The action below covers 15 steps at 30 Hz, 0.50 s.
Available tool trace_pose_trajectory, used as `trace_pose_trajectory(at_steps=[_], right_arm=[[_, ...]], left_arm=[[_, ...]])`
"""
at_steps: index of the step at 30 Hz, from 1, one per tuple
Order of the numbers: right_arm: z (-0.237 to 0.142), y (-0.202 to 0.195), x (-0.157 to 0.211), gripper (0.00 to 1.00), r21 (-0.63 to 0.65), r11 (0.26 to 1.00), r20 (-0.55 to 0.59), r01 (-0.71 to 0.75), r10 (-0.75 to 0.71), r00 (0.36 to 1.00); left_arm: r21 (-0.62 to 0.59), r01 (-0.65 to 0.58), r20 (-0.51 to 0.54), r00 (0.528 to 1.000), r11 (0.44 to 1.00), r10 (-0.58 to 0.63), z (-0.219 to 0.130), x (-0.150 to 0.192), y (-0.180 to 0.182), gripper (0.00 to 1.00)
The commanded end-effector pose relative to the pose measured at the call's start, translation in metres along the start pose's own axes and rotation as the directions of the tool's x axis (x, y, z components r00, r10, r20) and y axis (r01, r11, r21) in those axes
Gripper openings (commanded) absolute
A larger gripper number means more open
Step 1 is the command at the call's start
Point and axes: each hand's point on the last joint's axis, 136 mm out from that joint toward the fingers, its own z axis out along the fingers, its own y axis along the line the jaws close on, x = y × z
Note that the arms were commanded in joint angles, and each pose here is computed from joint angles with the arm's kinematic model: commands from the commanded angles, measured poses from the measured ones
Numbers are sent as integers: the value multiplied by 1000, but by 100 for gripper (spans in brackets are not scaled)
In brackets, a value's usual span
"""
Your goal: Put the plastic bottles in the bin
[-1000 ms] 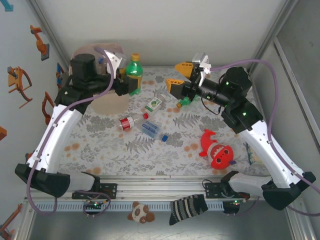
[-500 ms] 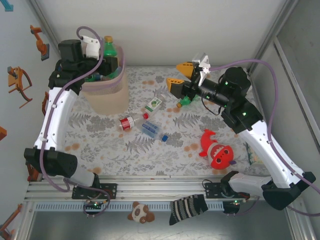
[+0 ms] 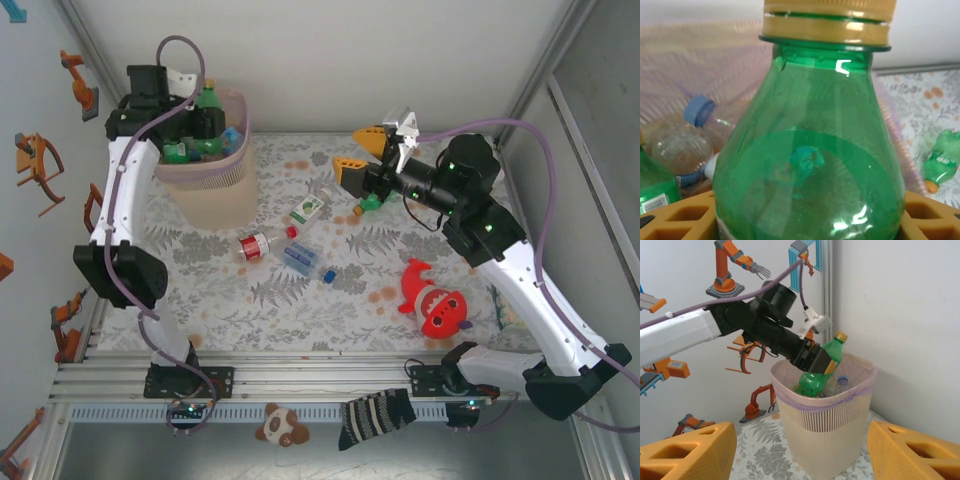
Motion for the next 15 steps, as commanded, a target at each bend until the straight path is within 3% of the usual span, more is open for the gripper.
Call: trace_pose_trajectory(at_steps=[1,7,15], right_arm=[[-3,1,-3,69,9,1000,6,19,-19,1000],[-3,1,-1,68,8,1000,0,21,-21,1000],[-1,1,0,69,3,1000,-3,20,-20,1000]], left_arm=[[-28,15,-142,990,999,-19,1,28,8,49],[-39,43,-314,948,998,-53,14,65,13,49],[-85,72,-456,884,994,-104,22,104,21,49]])
